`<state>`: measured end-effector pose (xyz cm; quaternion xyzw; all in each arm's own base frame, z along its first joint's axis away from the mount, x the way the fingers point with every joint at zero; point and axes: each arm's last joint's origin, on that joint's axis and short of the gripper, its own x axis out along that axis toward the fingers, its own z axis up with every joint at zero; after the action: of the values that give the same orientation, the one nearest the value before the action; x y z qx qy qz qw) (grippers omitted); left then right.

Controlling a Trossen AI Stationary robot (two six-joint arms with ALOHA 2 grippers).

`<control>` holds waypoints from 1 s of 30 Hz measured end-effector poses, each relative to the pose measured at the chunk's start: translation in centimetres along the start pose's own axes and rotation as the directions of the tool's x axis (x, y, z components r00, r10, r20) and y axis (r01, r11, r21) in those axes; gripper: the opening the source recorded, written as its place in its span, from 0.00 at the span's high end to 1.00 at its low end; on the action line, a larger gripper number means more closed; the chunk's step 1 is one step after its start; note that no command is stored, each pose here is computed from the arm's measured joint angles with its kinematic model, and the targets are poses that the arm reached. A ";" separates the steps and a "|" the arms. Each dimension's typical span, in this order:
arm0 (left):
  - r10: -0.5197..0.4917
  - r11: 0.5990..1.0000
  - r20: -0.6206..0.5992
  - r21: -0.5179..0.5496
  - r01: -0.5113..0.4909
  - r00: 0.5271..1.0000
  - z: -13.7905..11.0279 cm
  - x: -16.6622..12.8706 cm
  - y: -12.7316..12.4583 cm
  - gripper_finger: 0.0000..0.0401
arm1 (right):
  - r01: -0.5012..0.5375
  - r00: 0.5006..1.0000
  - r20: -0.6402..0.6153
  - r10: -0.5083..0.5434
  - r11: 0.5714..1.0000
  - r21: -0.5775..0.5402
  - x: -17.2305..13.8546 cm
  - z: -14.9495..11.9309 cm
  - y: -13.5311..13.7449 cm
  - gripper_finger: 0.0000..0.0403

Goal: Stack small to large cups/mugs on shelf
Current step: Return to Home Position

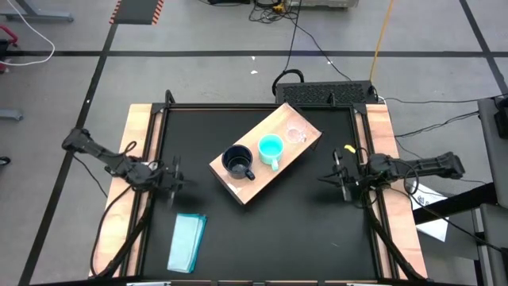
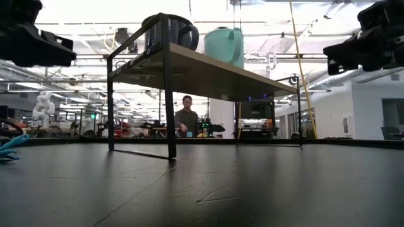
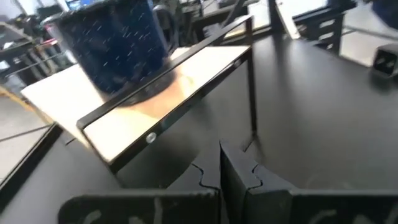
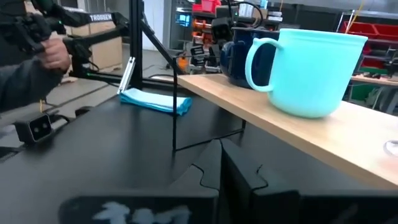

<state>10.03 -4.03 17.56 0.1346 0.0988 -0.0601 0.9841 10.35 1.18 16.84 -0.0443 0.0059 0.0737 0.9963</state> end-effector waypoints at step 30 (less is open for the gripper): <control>-0.048 0.999 0.156 -0.005 0.050 0.987 -2.0 1.2 2.9 1.00 | 0.090 0.995 -0.033 -0.090 0.996 0.025 0.2 -0.3 -0.7 1.00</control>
<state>11.27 -0.78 16.18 0.1228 0.0252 -0.0942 0.9876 10.67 0.52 16.62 -0.0325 0.0207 0.0279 0.9989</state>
